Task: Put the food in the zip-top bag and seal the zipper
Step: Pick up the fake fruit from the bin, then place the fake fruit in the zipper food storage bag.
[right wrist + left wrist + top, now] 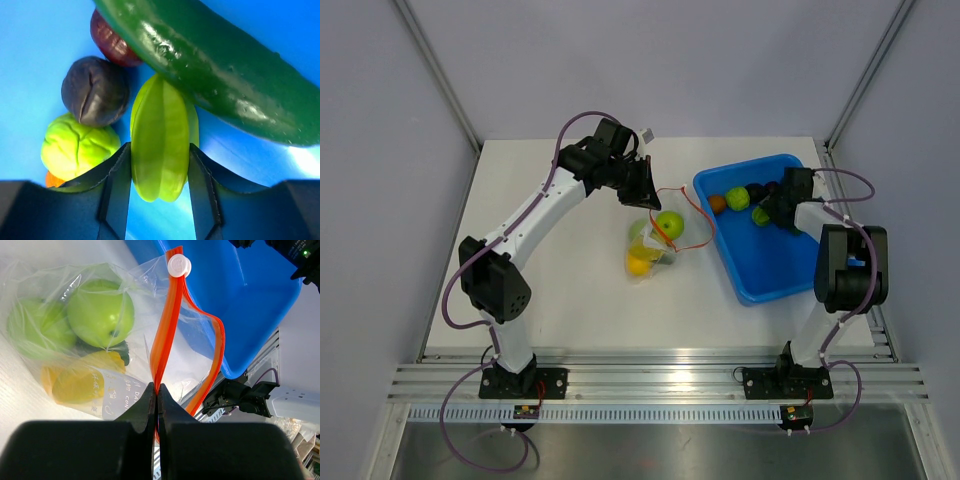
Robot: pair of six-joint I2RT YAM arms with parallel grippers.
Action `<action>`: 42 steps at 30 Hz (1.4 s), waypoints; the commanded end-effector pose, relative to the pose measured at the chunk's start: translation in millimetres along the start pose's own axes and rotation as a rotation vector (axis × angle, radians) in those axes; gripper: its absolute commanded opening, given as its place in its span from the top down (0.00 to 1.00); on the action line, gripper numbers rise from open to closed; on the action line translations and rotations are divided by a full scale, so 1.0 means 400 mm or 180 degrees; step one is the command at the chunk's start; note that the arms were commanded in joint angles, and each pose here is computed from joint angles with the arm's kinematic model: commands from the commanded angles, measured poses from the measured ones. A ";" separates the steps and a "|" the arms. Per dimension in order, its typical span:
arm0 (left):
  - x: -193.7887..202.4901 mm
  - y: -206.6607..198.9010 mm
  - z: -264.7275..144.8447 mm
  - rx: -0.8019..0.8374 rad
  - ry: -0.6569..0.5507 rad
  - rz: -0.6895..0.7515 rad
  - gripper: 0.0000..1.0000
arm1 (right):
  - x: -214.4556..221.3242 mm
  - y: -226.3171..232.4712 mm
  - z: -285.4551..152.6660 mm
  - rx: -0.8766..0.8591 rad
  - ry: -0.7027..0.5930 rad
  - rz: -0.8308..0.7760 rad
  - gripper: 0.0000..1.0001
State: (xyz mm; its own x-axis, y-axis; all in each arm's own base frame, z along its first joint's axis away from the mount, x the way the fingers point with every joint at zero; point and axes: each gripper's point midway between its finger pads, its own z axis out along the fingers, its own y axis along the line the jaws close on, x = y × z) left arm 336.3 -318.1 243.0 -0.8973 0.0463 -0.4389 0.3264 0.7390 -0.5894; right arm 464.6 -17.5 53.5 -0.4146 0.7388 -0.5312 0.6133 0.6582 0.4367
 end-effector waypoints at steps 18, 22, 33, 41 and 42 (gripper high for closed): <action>-0.018 -0.054 -0.015 0.0266 -0.0143 0.0087 1.00 | 0.035 0.207 -0.568 -0.1545 -0.0251 -0.0802 0.73; -0.021 -0.064 -0.024 0.0265 -0.0169 0.0098 1.00 | 0.136 0.313 -0.645 -0.1917 0.0013 -0.1199 0.71; -0.027 -0.078 -0.054 0.0266 -0.0230 0.0126 1.00 | 0.368 0.415 -0.621 -0.1932 0.0537 -0.1918 0.26; -0.019 -0.068 -0.051 0.0236 -0.0218 0.0137 1.00 | 0.187 0.379 -0.647 -0.1432 -0.0339 -0.2051 0.06; -0.019 -0.068 -0.050 0.0236 -0.0218 0.0137 1.00 | 0.161 0.365 -0.645 -0.1341 -0.0441 -0.2074 0.07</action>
State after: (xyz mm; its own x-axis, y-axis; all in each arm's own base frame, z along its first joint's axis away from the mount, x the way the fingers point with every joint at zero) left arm 334.0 -324.1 241.0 -0.8996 0.0442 -0.4344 0.3270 0.7274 -0.6032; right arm 342.6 208.1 213.5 -0.6610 0.1757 -0.7295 -0.1170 0.9362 0.3315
